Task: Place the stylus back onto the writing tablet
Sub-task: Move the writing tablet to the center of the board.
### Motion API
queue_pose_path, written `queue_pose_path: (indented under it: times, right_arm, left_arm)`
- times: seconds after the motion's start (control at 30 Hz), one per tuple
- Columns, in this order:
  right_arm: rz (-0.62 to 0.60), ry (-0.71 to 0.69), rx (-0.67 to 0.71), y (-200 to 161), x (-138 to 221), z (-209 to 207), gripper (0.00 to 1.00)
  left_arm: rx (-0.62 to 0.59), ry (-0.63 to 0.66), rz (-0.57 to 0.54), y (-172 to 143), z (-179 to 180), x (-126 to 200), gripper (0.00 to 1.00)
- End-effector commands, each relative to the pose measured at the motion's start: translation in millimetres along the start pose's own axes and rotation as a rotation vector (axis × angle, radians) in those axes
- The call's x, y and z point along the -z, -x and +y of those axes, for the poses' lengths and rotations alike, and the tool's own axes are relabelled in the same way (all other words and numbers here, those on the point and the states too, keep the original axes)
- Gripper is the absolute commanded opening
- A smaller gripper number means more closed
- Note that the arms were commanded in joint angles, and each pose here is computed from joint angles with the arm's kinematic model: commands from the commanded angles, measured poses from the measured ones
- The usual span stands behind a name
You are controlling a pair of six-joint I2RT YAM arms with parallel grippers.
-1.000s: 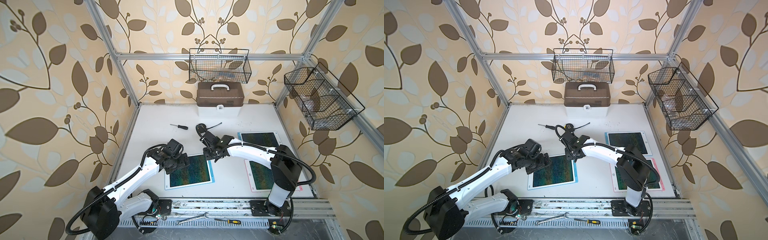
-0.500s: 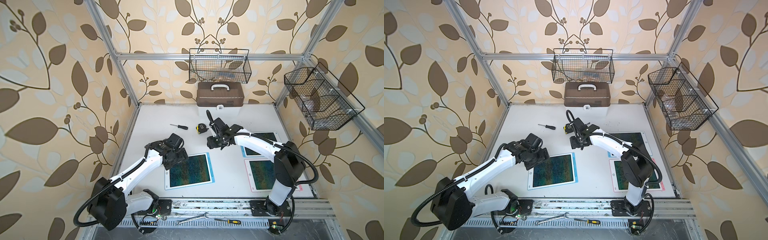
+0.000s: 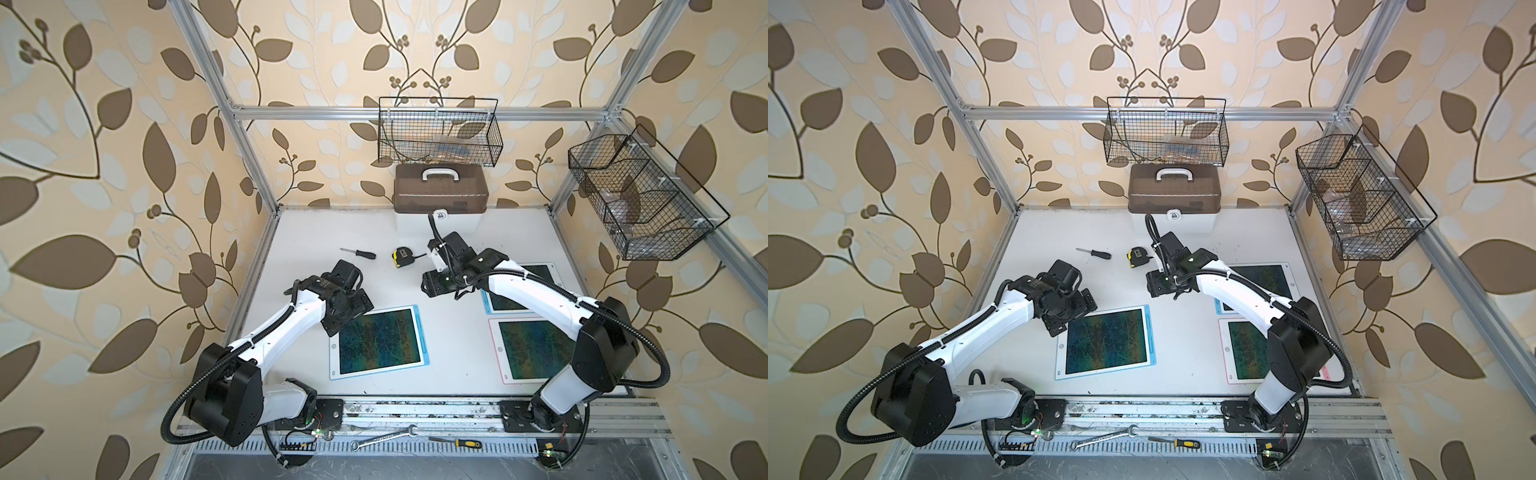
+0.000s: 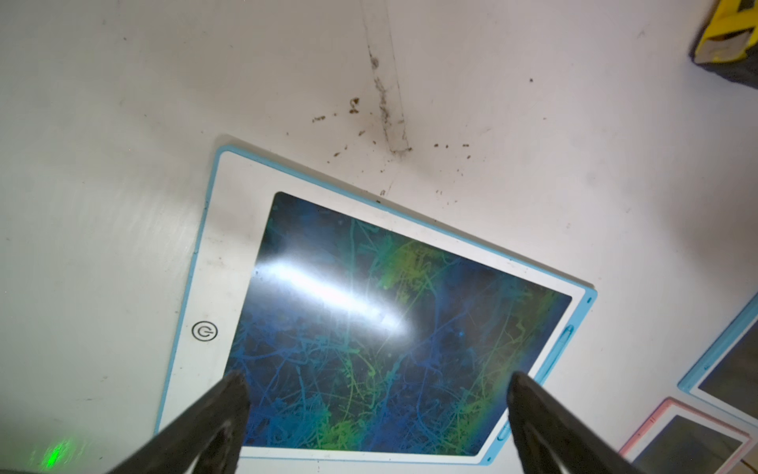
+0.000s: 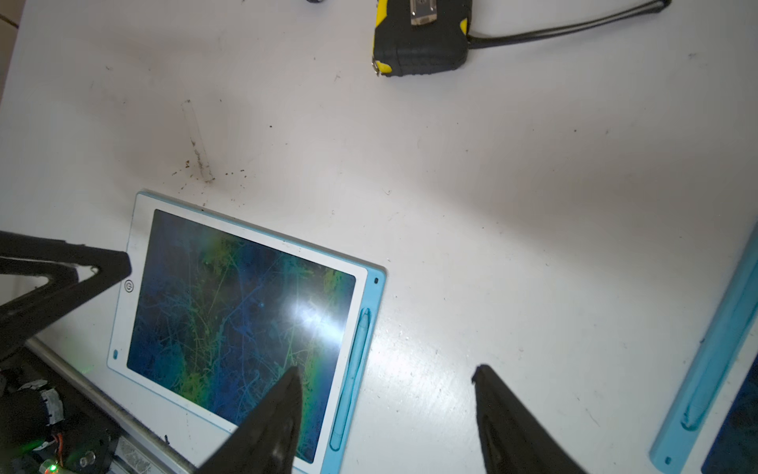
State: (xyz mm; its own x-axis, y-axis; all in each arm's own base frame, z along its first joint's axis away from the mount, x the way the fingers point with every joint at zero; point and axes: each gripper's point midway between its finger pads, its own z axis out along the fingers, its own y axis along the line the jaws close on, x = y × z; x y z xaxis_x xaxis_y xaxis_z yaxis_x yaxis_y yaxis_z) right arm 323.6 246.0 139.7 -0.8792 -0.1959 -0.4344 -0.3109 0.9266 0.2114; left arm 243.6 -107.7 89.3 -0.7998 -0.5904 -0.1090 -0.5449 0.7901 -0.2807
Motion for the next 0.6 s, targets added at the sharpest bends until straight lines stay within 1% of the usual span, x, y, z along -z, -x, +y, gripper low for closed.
queue_pose_path:
  times: [0.0, 0.13, 0.23, 0.37, 0.57]
  right_arm:
    - [0.04, 0.016, -0.026, -13.9, 6.6, -12.3, 0.67]
    - [0.049, 0.008, -0.043, -18.6, 13.2, -25.0, 0.68]
    - [0.102, 0.003, -0.045, -35.1, 6.5, -32.9, 0.69]
    - [0.15, -0.004, -0.032, -48.1, 0.2, -36.2, 0.69]
    - [0.188, 0.021, -0.041, -61.8, -1.7, -43.6, 0.69]
  left_arm:
    - [0.012, -0.032, 0.001, 9.4, -7.7, 6.1, 0.99]
    - [0.017, -0.015, 0.009, 17.4, 4.1, 4.6, 0.99]
    - [0.042, -0.005, 0.014, 20.7, 16.7, 2.6, 0.99]
    - [0.062, 0.015, 0.018, 20.3, 31.0, -2.0, 0.99]
    - [0.078, 0.037, 0.015, 16.3, 40.9, -9.3, 0.99]
